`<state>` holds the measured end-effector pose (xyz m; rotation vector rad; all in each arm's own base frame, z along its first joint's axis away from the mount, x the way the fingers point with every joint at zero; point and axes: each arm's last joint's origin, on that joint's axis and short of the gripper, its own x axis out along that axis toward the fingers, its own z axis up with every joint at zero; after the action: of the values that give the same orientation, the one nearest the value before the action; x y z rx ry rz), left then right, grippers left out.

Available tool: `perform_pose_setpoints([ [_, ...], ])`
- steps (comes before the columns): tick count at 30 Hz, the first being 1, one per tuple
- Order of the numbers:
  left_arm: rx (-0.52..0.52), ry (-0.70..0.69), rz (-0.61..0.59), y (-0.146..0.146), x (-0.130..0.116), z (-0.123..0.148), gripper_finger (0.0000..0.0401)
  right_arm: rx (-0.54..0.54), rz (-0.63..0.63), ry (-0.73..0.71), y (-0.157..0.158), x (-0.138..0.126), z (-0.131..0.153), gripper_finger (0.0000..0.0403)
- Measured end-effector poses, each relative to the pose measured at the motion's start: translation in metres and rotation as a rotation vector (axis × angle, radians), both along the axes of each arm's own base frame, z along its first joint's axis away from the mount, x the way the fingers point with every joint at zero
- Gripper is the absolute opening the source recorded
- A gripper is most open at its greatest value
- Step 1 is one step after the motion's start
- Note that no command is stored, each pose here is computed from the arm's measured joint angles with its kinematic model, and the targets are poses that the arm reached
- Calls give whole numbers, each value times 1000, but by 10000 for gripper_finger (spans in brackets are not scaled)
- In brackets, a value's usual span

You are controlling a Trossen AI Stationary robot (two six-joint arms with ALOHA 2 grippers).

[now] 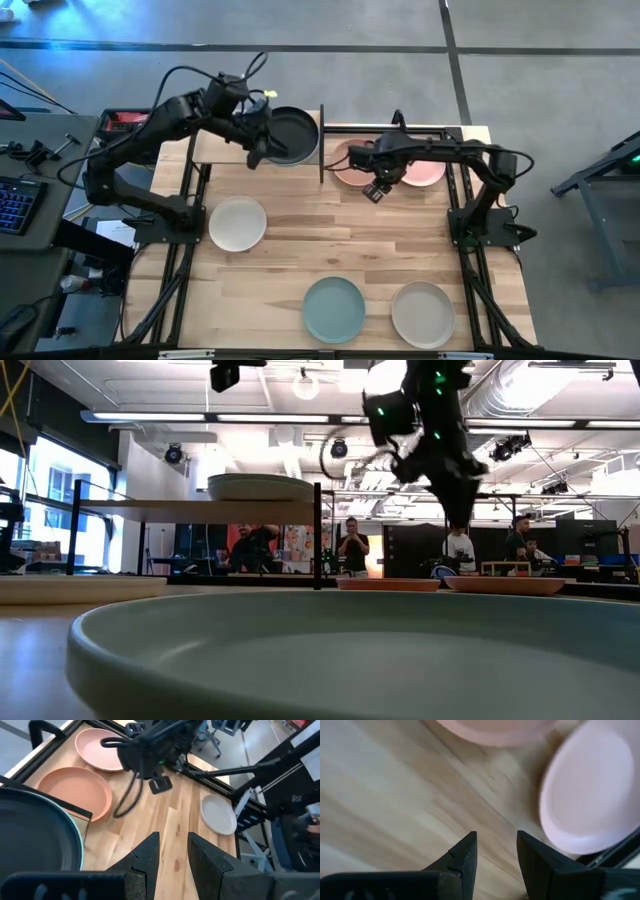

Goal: Place and stack plates onto a shelf
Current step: Stack the light orange plate on top of the black plate on the shelf

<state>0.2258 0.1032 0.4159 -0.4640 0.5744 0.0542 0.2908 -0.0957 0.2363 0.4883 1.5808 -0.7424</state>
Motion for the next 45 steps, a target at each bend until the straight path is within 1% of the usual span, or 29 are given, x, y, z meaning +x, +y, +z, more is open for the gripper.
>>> perform_pose_setpoints([
  [2,11,7,11,-2,1,0,90,-10,-26,25,-2,-8,-9,113],
  [6,49,29,71,-2,2,-1,90,-59,-22,77,-5,-19,-21,113],
  [11,41,32,128,-1,3,0,90,-56,6,81,-12,-27,-43,113],
  [14,42,38,147,-2,3,-1,90,-91,-1,98,-19,-35,-55,113],
  [21,4,38,177,-2,3,0,90,-81,-13,102,-36,-53,-78,113],
  [25,17,45,228,0,3,0,90,-74,-15,88,-41,-59,-86,113],
  [32,37,56,275,1,3,-1,90,-41,-33,82,-46,-68,-95,110],
  [35,38,56,275,1,3,-1,90,-30,-37,70,-48,-69,-95,91],
  [41,39,56,276,1,3,-1,90,-19,-41,41,-52,-69,-96,13],
  [42,39,56,276,1,3,-1,90,-20,-43,41,-53,-69,-95,8],
  [45,39,57,276,1,3,-1,90,-23,-55,40,-53,-69,-95,8],
])
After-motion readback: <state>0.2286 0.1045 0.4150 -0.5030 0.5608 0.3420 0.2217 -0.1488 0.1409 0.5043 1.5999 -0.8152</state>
